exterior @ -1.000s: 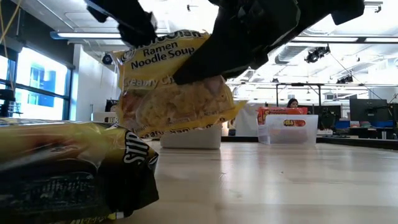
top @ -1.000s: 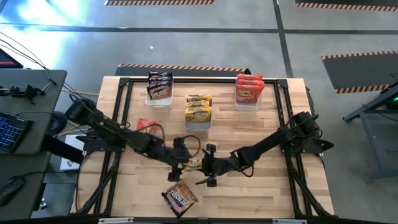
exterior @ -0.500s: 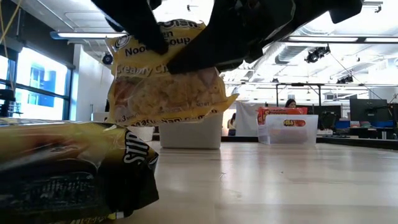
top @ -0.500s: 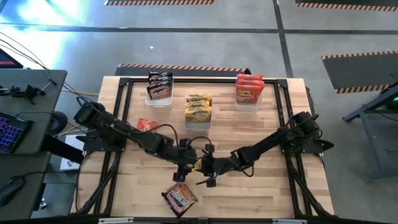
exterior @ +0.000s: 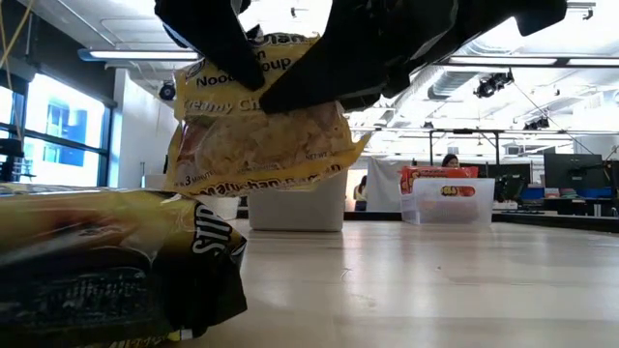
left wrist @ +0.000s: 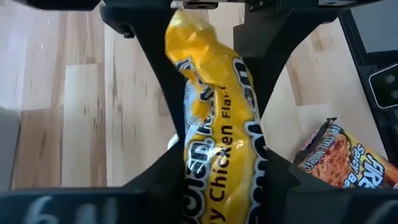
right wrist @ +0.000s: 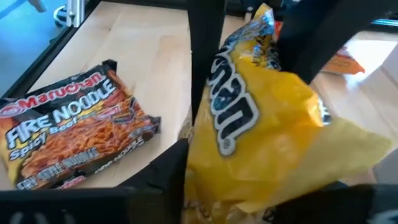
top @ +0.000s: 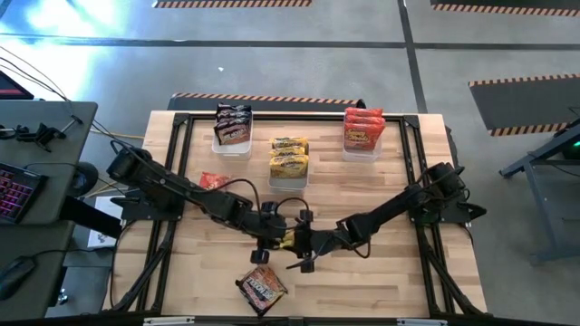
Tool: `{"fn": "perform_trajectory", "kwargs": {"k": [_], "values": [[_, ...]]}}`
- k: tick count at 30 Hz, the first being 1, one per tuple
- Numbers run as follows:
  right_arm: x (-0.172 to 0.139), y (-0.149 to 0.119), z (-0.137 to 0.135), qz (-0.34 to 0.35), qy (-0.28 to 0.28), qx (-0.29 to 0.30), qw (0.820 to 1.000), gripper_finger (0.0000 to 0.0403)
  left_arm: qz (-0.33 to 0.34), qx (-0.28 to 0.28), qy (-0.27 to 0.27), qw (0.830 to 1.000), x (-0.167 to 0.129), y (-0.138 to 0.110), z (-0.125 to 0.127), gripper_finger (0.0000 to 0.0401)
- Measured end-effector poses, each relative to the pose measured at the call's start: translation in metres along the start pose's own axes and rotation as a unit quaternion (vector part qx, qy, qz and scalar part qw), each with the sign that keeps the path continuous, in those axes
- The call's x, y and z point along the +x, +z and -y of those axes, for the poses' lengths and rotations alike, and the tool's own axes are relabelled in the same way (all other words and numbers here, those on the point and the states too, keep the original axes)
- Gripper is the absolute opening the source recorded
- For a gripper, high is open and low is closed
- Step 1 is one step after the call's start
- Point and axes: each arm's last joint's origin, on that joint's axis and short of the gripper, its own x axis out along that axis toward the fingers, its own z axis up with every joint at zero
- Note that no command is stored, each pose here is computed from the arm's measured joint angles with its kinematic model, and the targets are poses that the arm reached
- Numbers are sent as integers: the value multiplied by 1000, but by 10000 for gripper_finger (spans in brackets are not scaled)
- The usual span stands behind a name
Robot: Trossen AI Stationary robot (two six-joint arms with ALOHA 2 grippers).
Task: Sort Maruchan noodles
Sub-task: Put the yellow noodle pack into the gray bin
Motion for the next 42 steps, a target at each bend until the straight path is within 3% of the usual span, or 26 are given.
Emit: {"fn": "perform_trajectory", "kwargs": {"k": [8, 15, 20, 30, 37, 42], "values": [[-5, 0, -3, -5, -33, -19, 999, 190, -41, 17, 2, 999, -12, -3, -12, 95], [-38, 7, -7, -47, -73, -33, 996, 191, -65, 64, 21, 996, -34, 13, -34, 96], [-64, 7, -13, -84, -98, -32, 991, 156, -51, 76, 45, 995, -52, 30, -65, 95], [-75, -3, -17, -120, -129, -34, 984, 9, -63, 68, 108, 990, -64, 33, -154, 95], [-74, -3, -16, -120, -128, -37, 984, 18, -41, 72, 109, 991, -64, 31, -190, 95], [-74, -3, -15, -120, -128, -35, 984, 8, -67, 72, 92, 991, -48, 25, -201, 95]]}}
